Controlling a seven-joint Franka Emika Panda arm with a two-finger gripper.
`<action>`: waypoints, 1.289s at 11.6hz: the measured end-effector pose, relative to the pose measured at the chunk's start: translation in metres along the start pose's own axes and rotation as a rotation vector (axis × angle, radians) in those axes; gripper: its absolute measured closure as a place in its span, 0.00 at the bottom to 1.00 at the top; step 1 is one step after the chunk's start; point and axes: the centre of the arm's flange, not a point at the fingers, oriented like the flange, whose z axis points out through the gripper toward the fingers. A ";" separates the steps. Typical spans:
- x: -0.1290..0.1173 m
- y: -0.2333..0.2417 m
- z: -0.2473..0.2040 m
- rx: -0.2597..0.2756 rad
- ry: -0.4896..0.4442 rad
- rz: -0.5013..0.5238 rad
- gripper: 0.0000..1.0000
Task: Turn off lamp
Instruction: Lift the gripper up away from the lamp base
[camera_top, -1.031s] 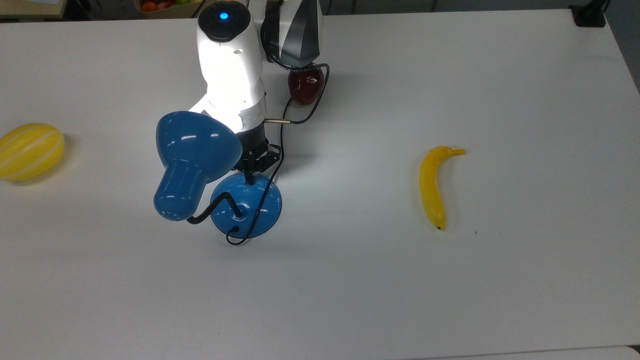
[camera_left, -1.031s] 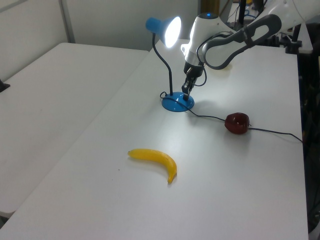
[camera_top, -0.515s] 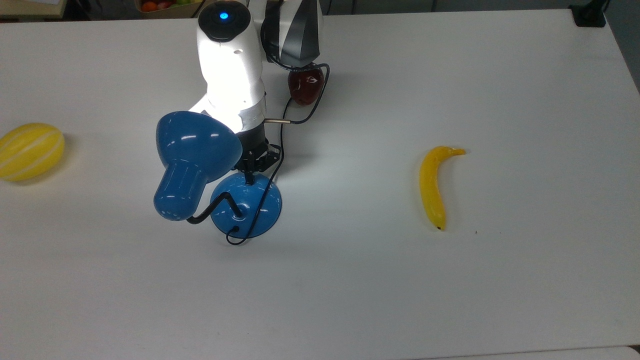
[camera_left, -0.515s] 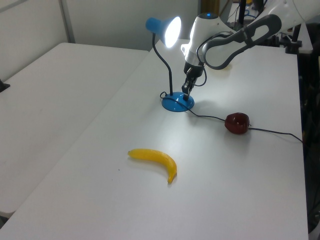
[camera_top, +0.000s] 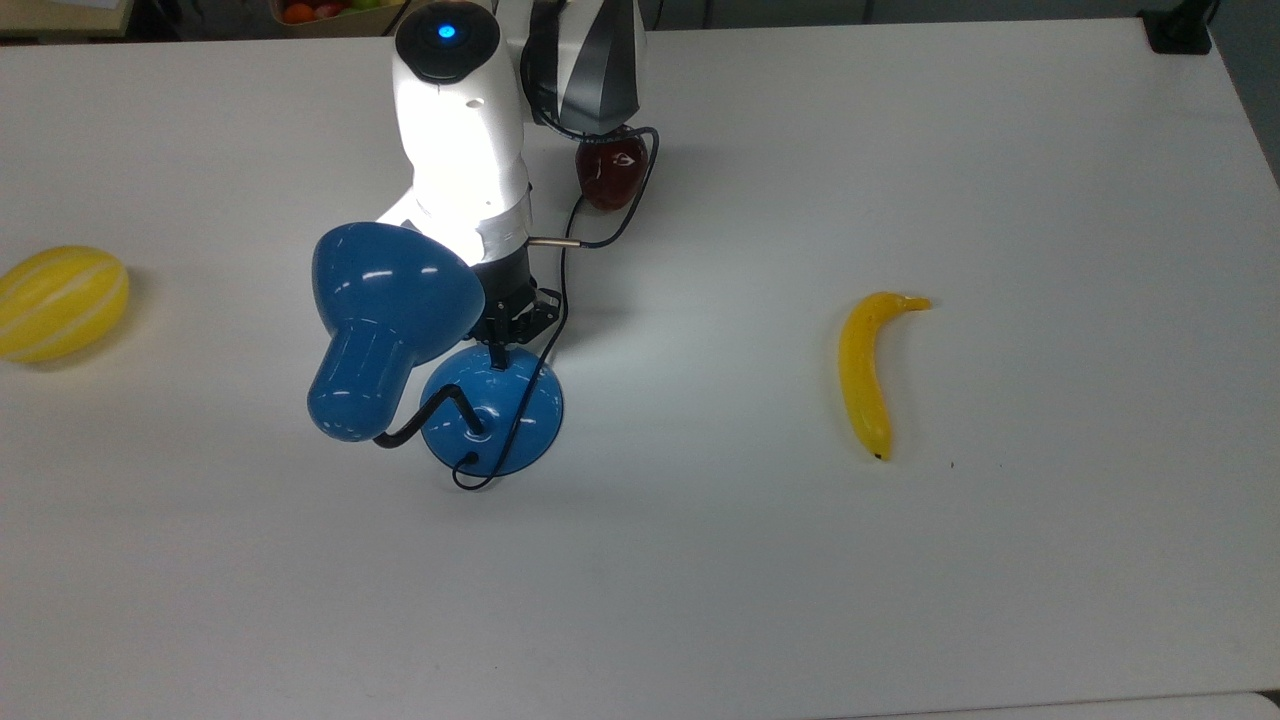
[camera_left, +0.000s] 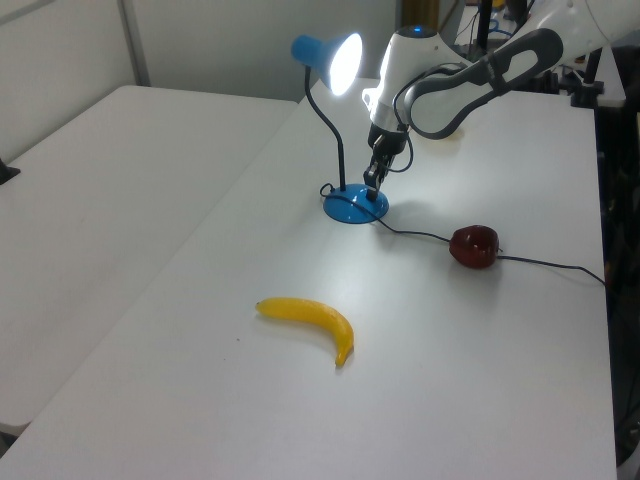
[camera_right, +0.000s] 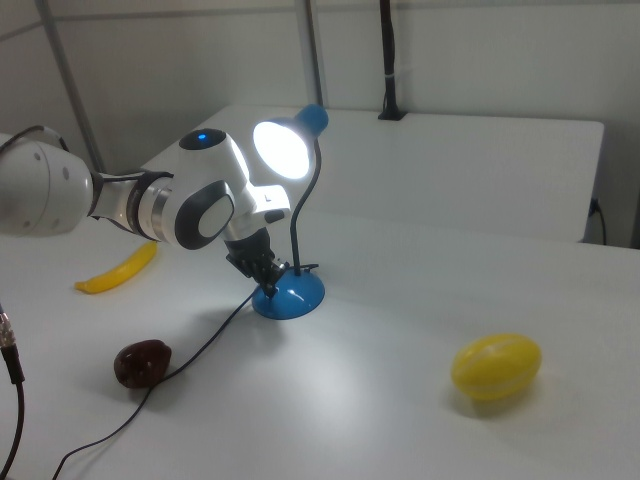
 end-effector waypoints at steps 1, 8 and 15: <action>0.000 0.001 0.000 0.003 0.000 0.005 0.99; -0.002 0.002 0.001 0.007 -0.005 0.012 0.99; -0.010 0.002 0.003 0.008 -0.021 0.014 0.99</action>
